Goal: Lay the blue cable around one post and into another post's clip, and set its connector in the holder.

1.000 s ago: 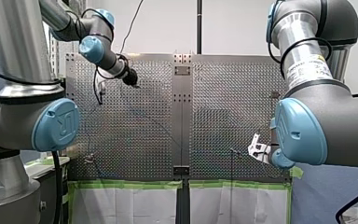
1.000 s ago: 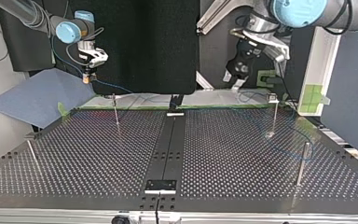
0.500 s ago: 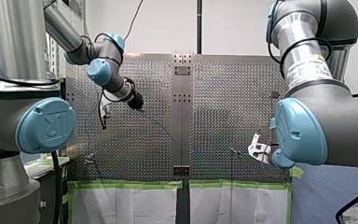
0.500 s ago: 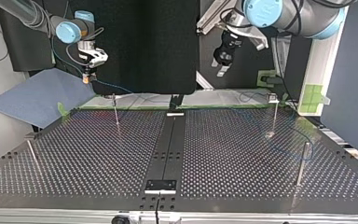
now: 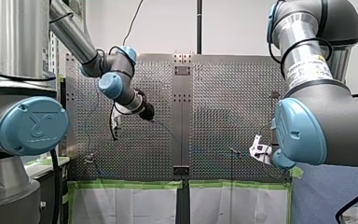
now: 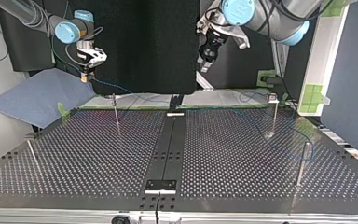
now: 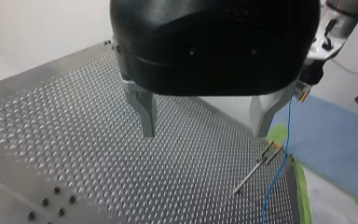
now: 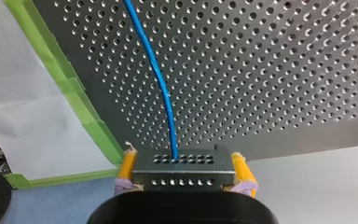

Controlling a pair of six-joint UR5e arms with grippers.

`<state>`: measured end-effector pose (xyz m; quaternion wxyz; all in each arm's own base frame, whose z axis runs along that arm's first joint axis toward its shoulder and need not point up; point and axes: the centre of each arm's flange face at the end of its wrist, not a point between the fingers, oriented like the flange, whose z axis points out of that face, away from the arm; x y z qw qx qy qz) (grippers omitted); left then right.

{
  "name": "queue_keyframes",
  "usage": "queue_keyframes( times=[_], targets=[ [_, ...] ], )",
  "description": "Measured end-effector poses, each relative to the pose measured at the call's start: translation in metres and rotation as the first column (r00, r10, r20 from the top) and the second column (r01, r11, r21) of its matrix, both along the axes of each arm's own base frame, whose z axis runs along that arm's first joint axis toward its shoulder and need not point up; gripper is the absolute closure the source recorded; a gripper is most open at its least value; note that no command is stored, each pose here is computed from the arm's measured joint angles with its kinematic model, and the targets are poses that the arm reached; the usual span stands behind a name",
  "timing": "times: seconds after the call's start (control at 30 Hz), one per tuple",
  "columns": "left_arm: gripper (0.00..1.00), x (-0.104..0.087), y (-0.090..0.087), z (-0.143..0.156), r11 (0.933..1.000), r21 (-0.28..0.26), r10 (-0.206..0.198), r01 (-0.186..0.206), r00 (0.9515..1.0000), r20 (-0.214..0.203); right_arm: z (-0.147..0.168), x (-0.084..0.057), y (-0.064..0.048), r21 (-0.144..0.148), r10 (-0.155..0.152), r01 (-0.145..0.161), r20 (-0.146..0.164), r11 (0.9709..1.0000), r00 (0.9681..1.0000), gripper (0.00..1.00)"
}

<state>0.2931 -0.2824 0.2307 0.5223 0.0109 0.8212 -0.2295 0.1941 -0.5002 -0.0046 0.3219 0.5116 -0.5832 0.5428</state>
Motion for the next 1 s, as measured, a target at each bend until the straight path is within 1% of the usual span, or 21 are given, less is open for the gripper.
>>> queue_keyframes(
  times=[0.2,0.37,0.53,0.67,0.8,1.0],
  targets=[
    [0.00,0.006,-0.023,-0.002,0.9987,-0.019,-0.046,0.046,0.9985,0.029,-0.001,0.002,0.001,-0.001,0.005,-0.005,-0.013,1.0000,0.9999,1.00],
    [0.00,0.012,-0.049,-0.002,0.9949,-0.041,-0.089,0.092,0.9937,0.068,-0.002,0.003,0.002,0.000,0.008,-0.008,-0.019,1.0000,0.9998,1.00],
    [0.00,0.012,-0.069,-0.010,0.9903,-0.053,-0.123,0.128,0.9887,0.085,-0.004,0.003,0.004,0.013,0.010,-0.010,-0.024,0.9999,0.9997,1.00],
    [0.00,0.013,-0.077,-0.021,0.9884,-0.055,-0.137,0.142,0.9868,0.087,-0.004,0.003,0.004,0.018,0.011,-0.010,-0.027,0.9998,0.9996,1.00],
    [0.00,0.017,-0.081,-0.035,0.9881,-0.051,-0.140,0.145,0.9861,0.090,-0.005,0.003,0.005,0.018,0.011,-0.011,-0.029,0.9998,0.9995,1.00],
    [0.00,0.031,-0.090,-0.051,0.9893,-0.048,-0.131,0.138,0.9848,0.114,-0.005,0.003,0.005,0.017,0.012,-0.011,-0.033,0.9998,0.9994,1.00]
  ],
)
